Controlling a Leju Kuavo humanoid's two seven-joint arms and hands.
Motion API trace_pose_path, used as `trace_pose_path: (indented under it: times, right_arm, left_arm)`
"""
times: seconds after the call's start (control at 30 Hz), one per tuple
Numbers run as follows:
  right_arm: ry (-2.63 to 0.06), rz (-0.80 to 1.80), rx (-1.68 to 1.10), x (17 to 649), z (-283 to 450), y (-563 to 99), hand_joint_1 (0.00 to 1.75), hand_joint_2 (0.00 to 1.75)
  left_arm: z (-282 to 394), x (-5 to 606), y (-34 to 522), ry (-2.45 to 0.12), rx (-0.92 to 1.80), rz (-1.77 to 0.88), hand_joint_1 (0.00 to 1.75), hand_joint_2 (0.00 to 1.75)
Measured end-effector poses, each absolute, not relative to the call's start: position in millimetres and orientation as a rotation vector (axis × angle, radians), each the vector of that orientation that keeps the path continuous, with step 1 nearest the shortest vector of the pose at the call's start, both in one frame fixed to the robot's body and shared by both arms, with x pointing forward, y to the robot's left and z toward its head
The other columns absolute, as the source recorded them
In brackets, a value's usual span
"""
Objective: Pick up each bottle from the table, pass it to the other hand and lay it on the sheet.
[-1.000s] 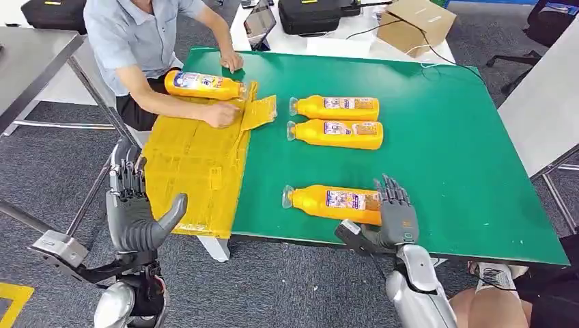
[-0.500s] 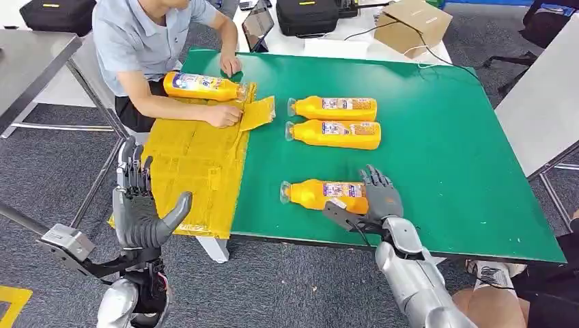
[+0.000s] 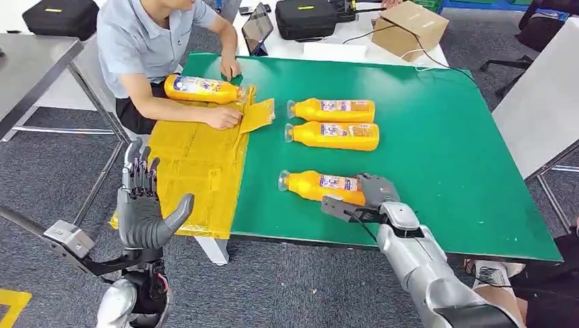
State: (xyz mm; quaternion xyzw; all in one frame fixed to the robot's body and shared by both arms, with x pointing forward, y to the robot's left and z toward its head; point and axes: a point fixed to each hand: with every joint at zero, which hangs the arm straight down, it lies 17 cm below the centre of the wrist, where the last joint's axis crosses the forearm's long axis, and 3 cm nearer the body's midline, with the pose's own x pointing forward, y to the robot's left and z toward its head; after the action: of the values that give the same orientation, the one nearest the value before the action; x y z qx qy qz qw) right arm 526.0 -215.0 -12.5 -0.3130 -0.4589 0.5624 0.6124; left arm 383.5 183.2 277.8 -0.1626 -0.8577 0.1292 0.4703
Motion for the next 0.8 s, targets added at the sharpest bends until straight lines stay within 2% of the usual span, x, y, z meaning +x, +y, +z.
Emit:
trace_pose_path:
  times: [0.2, 0.43, 0.67, 0.8]
  right_arm:
    - [-1.18, 1.262, -0.545, 522.1, -8.2, -194.7, 1.75, 1.75]
    - [-1.234, 1.218, -0.474, 518.3, -6.8, -188.4, 1.75, 1.75]
    - [-1.622, 0.771, -0.272, 489.4, 44.0, -144.0, 1.75, 1.75]
    - [-1.81, 0.536, -0.244, 476.3, 102.4, -132.5, 1.75, 1.75]
  left_arm:
    - [275.3, 383.7, 182.4, -2.094, -0.412, 0.318, 0.0, 1.75]
    - [274.0, 382.7, 182.4, -2.092, -0.421, 0.325, 0.0, 1.75]
    - [241.2, 383.6, 183.9, -1.962, -0.373, 0.39, 0.0, 1.75]
    - [216.9, 376.9, 166.8, -1.874, -0.398, 0.394, 0.0, 1.75]
